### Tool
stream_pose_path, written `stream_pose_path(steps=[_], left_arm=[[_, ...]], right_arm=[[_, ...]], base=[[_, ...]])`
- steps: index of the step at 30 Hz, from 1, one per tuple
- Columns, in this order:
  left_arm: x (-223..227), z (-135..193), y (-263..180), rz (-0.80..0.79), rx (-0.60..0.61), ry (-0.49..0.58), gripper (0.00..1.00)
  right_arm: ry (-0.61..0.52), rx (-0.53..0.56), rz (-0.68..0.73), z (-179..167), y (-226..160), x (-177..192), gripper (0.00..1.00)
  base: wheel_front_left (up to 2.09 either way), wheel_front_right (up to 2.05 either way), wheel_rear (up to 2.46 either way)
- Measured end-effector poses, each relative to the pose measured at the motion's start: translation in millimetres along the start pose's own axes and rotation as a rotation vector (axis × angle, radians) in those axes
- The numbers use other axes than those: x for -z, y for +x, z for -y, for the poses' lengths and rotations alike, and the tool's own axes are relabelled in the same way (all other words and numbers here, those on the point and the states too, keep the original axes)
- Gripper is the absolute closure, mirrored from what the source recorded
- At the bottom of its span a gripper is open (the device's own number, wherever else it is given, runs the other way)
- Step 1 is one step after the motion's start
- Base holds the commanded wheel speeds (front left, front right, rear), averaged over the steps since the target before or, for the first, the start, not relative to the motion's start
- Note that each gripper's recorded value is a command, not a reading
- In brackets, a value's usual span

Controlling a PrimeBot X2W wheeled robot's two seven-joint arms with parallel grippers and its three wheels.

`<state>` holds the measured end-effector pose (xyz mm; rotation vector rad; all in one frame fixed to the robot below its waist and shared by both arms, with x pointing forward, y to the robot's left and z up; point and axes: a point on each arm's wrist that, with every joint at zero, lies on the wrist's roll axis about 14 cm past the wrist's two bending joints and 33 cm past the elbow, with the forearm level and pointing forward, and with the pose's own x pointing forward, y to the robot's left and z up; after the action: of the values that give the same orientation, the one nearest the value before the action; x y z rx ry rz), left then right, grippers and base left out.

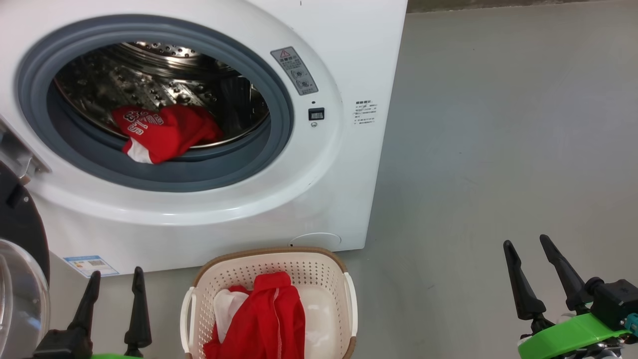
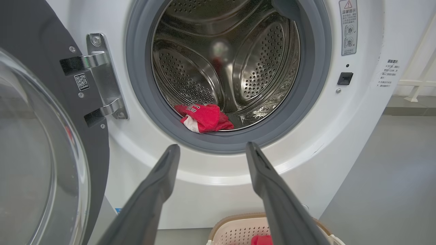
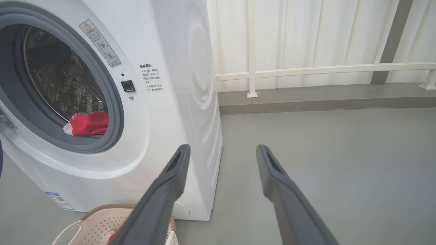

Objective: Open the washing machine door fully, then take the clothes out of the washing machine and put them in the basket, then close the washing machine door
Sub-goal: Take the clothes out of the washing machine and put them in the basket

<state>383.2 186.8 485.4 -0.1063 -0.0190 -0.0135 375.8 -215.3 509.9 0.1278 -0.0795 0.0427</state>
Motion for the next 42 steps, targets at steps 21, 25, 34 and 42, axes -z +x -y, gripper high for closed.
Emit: stream_pose_path(steps=[21, 25, 34, 42], left_arm=[[2.0, 5.8, 1.1, -0.003, 0.004, -0.026, 0.0], [11.7, 9.3, 0.9, -0.033, 0.012, -0.037, 0.0], [32.7, 27.8, 34.3, -0.097, 0.057, -0.046, 0.0], [52.2, 45.0, 87.6, -0.176, 0.106, 0.049, 0.0]], right_arm=[[0.002, -0.002, -0.012, -0.8, 2.3, 4.6, 0.0], [0.003, -0.003, -0.02, -0.9, 3.4, 7.2, 0.0], [0.008, -0.011, -0.027, -3.8, 18.4, 12.9, 0.0], [0.016, -0.018, -0.038, -6.9, 36.3, 21.8, 0.0]], base=[[0.0, 0.0, 0.0], [0.0, 0.0, 0.0], [0.0, 0.0, 0.0], [0.0, 0.0, 0.0]])
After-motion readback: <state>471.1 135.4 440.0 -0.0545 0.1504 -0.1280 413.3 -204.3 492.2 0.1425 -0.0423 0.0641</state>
